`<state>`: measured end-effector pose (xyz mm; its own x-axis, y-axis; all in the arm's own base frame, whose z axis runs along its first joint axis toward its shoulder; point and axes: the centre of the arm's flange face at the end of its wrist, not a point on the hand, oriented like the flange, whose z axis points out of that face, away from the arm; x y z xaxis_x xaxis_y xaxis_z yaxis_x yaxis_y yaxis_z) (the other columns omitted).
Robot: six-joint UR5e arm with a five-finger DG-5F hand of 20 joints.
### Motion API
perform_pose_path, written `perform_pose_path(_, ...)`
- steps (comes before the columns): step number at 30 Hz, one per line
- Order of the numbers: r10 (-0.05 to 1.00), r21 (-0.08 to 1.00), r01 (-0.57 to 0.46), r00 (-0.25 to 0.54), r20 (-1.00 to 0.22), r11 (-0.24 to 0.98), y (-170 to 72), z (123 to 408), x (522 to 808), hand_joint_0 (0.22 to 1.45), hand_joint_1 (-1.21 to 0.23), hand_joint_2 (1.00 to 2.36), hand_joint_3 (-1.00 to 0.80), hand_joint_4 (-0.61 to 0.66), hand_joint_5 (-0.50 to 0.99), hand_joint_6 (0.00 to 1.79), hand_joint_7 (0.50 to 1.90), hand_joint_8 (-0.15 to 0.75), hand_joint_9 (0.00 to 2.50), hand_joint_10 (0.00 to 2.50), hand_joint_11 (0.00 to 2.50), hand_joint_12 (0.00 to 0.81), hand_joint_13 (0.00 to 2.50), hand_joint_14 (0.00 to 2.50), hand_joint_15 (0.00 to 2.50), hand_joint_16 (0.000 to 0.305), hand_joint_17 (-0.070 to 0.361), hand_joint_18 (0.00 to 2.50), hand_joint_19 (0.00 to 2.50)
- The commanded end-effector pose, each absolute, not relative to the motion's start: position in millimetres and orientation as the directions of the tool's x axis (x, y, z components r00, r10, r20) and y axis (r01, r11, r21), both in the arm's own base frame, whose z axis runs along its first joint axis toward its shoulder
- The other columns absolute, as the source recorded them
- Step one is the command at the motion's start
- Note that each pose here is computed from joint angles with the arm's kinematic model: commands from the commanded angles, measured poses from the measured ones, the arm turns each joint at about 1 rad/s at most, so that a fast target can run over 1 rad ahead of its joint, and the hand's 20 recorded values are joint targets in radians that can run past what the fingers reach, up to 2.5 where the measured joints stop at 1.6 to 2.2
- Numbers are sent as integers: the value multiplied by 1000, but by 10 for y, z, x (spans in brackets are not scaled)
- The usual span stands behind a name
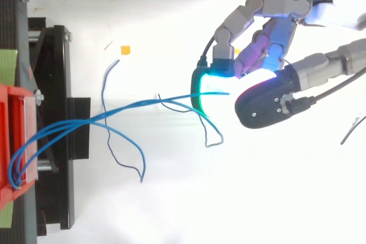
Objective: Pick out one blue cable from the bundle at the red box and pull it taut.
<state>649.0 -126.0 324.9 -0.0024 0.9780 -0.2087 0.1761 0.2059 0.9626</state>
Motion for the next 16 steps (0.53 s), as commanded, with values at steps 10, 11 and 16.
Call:
perform_pose_path(10, 978, 963, 176, -3, -209, 206, -1257, 3253, 6487, 756, -793, 1017, -159, -195, -130, 966, 840, 281, 1323, 26, 1077, 394, 820, 22, 566, 52, 117, 653, 762)
perform_pose_path(11, 978, 963, 176, -3, -209, 206, -1257, 3251, 6493, 756, -793, 1017, -159, -194, -131, 966, 843, 284, 1322, 26, 1076, 392, 819, 21, 570, 52, 118, 652, 762)
perform_pose_path(16, 978, 962, 177, -3, -209, 206, -1257, 3244, 6490, 756, -791, 1017, -157, -196, -132, 967, 845, 281, 1320, 26, 1075, 393, 817, 22, 567, 52, 118, 649, 761)
